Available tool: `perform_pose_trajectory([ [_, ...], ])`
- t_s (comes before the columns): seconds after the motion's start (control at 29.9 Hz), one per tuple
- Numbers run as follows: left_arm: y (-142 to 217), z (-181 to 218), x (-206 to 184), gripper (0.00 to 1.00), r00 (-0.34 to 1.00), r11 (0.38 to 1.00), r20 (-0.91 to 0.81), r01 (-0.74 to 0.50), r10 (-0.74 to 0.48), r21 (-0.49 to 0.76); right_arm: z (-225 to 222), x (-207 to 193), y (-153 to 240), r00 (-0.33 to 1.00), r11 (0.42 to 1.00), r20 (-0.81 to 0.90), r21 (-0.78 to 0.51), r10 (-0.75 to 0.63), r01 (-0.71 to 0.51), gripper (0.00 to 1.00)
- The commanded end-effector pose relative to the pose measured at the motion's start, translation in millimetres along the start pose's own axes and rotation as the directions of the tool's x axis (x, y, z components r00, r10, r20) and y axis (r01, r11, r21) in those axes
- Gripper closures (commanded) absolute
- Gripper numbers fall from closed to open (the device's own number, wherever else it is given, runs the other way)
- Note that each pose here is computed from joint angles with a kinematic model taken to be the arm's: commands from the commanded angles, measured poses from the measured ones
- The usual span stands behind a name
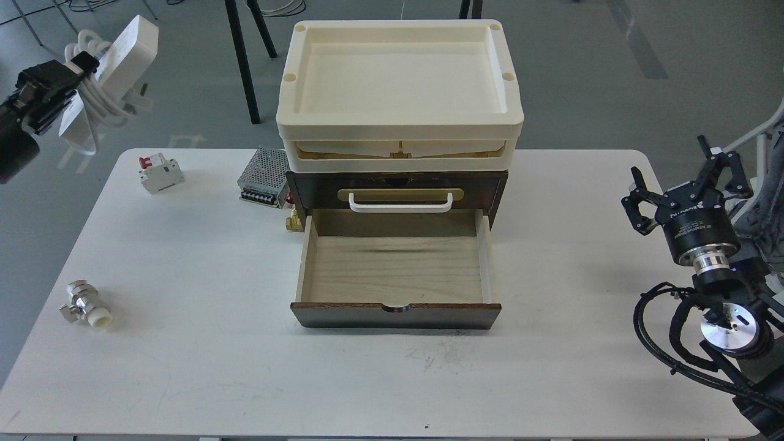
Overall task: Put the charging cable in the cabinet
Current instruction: 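Lift the charger with the left gripper up and away from the table, then carry the charger over the open drawer and lower it inside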
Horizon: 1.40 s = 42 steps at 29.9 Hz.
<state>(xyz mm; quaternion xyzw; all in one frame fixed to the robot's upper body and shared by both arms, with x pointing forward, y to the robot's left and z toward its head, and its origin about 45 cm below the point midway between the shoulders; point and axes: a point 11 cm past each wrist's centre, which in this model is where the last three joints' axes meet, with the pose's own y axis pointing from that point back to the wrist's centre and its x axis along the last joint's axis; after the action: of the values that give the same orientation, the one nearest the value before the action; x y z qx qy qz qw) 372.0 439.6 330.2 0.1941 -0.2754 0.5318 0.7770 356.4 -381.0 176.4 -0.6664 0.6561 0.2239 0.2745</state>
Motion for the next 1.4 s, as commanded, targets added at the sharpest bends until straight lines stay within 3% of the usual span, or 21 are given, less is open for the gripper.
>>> perform_pose_trajectory([
  [0.0,-5,46,-12,1.0,0.997,0.99,0.004,0.077,-0.077,-0.118,0,0,0,1.0,1.0,0.0,0.0,0.0,0.0,0.01],
  [0.2,-16,105,-49,1.0,0.979,0.938,0.069,0.204,-0.192,-0.281,0,0,0,1.0,1.0,0.0,0.0,0.0,0.0,0.01],
  [0.43,-34,123,-89,1.0,0.942,0.876,0.18,0.331,-0.283,-0.351,0,0,0,1.0,1.0,0.0,0.0,0.0,0.0,0.01],
  [0.6,-46,133,-142,1.0,0.883,0.794,0.272,0.465,-0.383,-0.392,0,0,0,1.0,1.0,0.0,0.0,0.0,0.0,0.01],
  [1.04,-47,127,-254,1.0,0.707,0.623,0.463,0.7,-0.535,-0.348,-1,1,0,1.0,1.0,-0.002,0.002,0.002,-0.002,0.01],
  [1.37,-63,94,-296,1.0,0.677,0.622,0.426,0.73,-0.6,-0.283,0,0,0,1.0,1.0,0.0,0.002,0.001,-0.001,0.01],
])
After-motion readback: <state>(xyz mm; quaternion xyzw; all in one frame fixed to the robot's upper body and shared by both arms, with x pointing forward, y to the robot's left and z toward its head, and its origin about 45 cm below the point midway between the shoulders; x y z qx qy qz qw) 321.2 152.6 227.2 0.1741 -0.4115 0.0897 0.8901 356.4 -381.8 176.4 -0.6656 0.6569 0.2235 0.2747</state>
